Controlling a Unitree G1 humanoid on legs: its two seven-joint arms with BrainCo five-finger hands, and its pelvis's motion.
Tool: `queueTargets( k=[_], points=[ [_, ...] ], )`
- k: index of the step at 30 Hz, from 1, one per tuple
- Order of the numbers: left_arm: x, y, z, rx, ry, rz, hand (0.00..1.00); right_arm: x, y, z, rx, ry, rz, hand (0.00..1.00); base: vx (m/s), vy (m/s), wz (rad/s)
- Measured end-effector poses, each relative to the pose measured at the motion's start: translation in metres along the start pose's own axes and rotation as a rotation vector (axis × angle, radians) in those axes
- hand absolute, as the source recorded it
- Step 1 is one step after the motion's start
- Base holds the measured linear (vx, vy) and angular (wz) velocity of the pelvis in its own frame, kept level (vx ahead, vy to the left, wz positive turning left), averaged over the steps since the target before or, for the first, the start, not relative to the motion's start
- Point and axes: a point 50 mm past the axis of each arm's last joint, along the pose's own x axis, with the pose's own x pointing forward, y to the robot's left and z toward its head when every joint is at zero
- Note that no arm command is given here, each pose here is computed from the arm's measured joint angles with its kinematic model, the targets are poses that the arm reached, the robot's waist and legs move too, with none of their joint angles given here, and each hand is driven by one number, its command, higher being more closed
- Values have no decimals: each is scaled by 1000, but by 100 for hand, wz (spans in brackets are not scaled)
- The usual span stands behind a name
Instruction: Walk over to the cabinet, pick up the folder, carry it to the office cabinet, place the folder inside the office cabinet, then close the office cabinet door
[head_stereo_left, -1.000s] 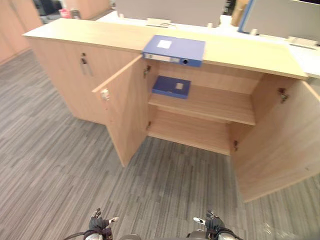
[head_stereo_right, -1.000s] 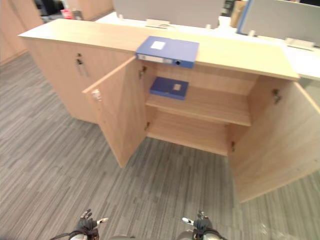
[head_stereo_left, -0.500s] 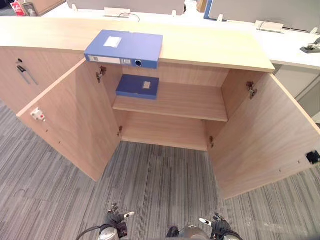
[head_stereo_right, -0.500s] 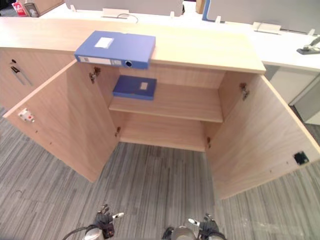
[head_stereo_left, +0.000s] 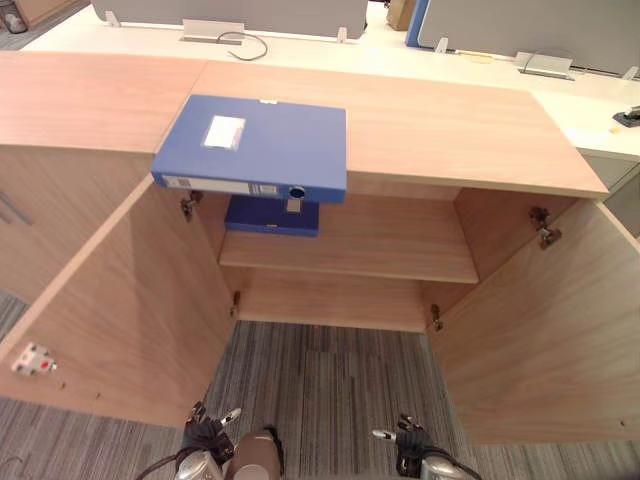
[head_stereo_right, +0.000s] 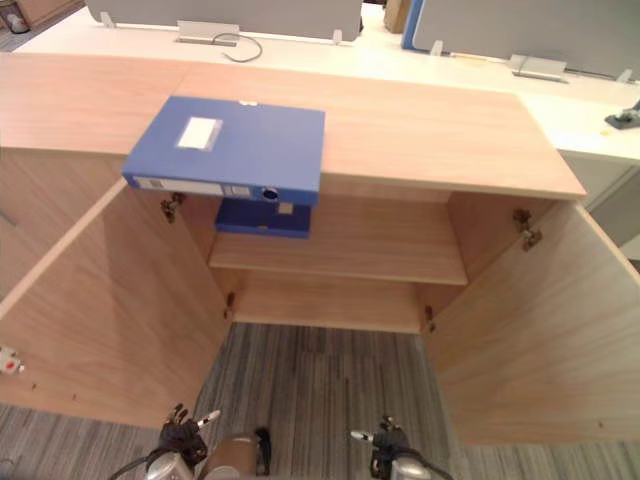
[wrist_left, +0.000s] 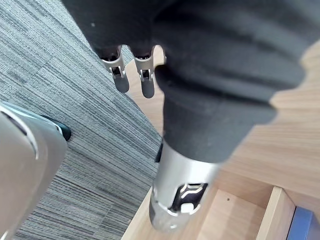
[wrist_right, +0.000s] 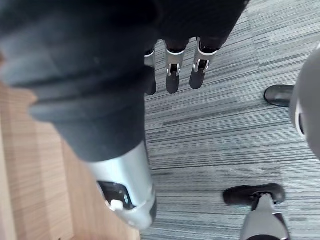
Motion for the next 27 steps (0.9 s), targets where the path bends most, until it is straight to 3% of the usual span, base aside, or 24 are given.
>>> queueTargets(
  k=[9,17,22,27],
  points=[
    [-5,4,-19,-47,84,-79,0,-6,-24,-17,-46,31,-28,0,169,111,-16],
    [-7,-12,-10,-316,45,-136,0,-8,-21,-24,-49,64,-10,0,71,-143,27],
    [-20,-45,24,-549,-111,-300,0,-8,-13,-26,-133,72,25,0,79,-191,8],
    [-48,-68,74,-623,-320,-464,0,-8,-6,-26,-185,69,45,0,73,3,11]
  ],
)
